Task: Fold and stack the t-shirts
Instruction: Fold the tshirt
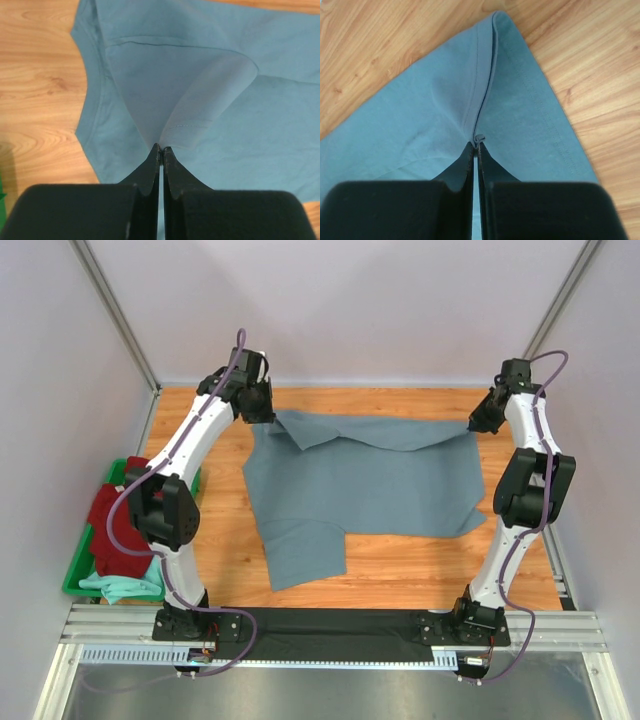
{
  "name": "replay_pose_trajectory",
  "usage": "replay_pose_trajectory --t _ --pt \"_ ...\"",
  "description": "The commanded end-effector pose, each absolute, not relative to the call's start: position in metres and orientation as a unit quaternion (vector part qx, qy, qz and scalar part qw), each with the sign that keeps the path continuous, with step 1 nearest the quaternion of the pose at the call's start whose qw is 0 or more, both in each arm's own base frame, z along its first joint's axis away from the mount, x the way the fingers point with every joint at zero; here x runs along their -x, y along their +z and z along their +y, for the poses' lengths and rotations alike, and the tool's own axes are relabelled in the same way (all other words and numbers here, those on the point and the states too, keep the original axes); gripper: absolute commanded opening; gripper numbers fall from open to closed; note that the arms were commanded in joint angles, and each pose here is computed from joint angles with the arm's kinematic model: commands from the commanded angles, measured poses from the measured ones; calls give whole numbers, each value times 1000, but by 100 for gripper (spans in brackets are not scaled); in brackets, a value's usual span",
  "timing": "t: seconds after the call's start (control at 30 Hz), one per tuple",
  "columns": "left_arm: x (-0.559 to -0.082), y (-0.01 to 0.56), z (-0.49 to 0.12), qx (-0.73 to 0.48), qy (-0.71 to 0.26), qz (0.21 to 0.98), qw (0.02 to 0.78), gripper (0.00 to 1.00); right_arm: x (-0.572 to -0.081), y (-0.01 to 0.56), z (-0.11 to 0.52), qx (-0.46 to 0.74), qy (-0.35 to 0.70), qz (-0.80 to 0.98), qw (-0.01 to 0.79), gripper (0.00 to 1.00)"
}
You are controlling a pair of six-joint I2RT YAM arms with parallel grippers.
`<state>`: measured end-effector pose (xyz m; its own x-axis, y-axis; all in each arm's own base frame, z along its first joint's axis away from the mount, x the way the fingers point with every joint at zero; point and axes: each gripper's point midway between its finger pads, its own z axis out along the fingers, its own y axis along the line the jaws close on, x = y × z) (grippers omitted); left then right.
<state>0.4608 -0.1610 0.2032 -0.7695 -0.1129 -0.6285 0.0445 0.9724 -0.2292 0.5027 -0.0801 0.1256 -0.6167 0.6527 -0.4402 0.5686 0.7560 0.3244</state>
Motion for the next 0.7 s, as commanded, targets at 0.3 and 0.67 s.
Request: replay_pose_trajectory --t 0.3,0.67 --pt "-439 187 -153 37 -102 950 295 0 -490 109 -92 -339 42 906 249 0" --pt "-432 154 -155 42 -97 964 245 0 -486 93 -103 -347 27 910 226 0"
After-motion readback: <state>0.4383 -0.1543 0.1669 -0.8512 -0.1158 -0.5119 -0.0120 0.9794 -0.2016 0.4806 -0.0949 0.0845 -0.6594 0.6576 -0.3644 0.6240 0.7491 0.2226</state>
